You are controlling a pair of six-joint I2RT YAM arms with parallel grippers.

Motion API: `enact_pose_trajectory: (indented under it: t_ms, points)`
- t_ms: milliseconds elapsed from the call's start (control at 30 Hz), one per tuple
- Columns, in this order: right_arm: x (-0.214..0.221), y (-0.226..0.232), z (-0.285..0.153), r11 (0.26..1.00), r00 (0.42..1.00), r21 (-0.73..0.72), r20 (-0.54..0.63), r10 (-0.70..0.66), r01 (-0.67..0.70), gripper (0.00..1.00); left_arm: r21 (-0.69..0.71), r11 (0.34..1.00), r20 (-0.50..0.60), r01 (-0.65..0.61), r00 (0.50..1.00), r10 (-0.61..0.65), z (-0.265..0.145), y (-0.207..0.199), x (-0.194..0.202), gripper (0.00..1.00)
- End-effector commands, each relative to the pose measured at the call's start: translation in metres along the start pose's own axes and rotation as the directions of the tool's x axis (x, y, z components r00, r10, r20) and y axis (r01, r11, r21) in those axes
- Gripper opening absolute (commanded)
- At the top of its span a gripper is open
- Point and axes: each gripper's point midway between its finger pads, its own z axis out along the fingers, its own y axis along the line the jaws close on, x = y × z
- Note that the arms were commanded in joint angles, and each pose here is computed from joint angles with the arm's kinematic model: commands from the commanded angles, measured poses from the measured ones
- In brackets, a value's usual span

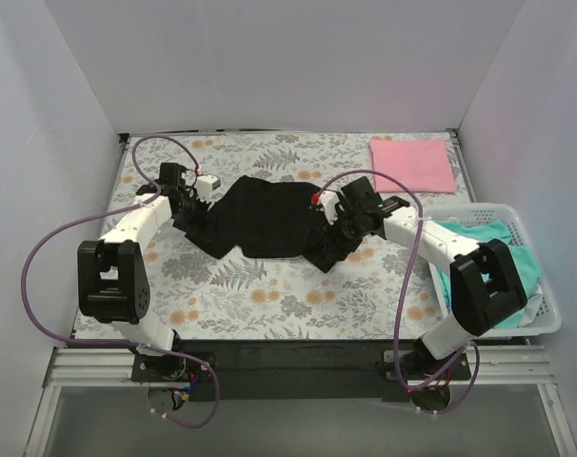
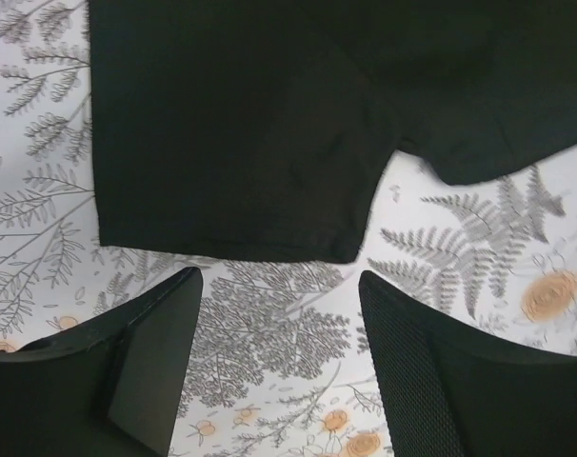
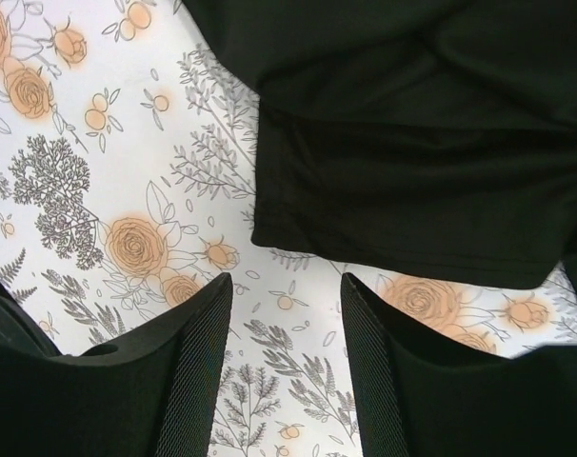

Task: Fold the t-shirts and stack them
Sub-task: Flatten the tshirt out

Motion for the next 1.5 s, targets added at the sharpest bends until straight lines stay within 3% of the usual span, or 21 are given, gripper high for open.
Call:
enact_pose_trajectory:
  t_ms: [0, 200, 567, 667, 900, 1033, 1400, 1467]
  points:
    - [0.006, -0.001, 0.013, 0.996, 0.997, 0.057, -0.039, -0.060, 0.062, 0.55, -0.110, 0.993, 0.024, 0.031, 0.999, -0.028, 0.003, 0.026, -0.020, 0.65]
    - [0.012, 0.009, 0.034, 0.989, 0.989, 0.088, -0.099, -0.111, 0.120, 0.54, -0.108, 0.989, 0.013, 0.097, 0.995, -0.097, 0.012, 0.029, -0.023, 0.64]
    - [0.040, 0.002, 0.063, 0.981, 0.969, 0.120, -0.214, -0.126, 0.154, 0.57, -0.201, 0.969, -0.048, 0.143, 0.987, -0.155, 0.029, 0.049, -0.004, 0.72]
    - [0.049, 0.000, 0.064, 0.977, 0.962, 0.133, -0.239, -0.130, 0.165, 0.46, -0.244, 0.958, -0.058, 0.150, 0.984, -0.169, 0.032, 0.057, 0.000, 0.71]
    - [0.052, -0.003, 0.058, 0.972, 0.959, 0.154, -0.250, -0.136, 0.178, 0.01, -0.290, 0.941, -0.023, 0.175, 0.982, -0.190, 0.027, 0.072, -0.005, 0.67]
    - [0.047, -0.003, 0.054, 0.971, 0.961, 0.160, -0.238, -0.139, 0.180, 0.01, -0.264, 0.942, -0.013, 0.207, 0.976, -0.218, 0.026, 0.077, -0.007, 0.59]
    - [0.033, -0.007, 0.033, 0.956, 0.965, 0.212, -0.212, -0.157, 0.202, 0.01, -0.245, 0.942, -0.092, 0.230, 0.962, -0.259, 0.047, 0.071, 0.021, 0.59]
    - [0.029, -0.007, 0.027, 0.953, 0.964, 0.219, -0.206, -0.166, 0.211, 0.01, -0.238, 0.942, -0.102, 0.238, 0.958, -0.268, 0.051, 0.070, 0.024, 0.56]
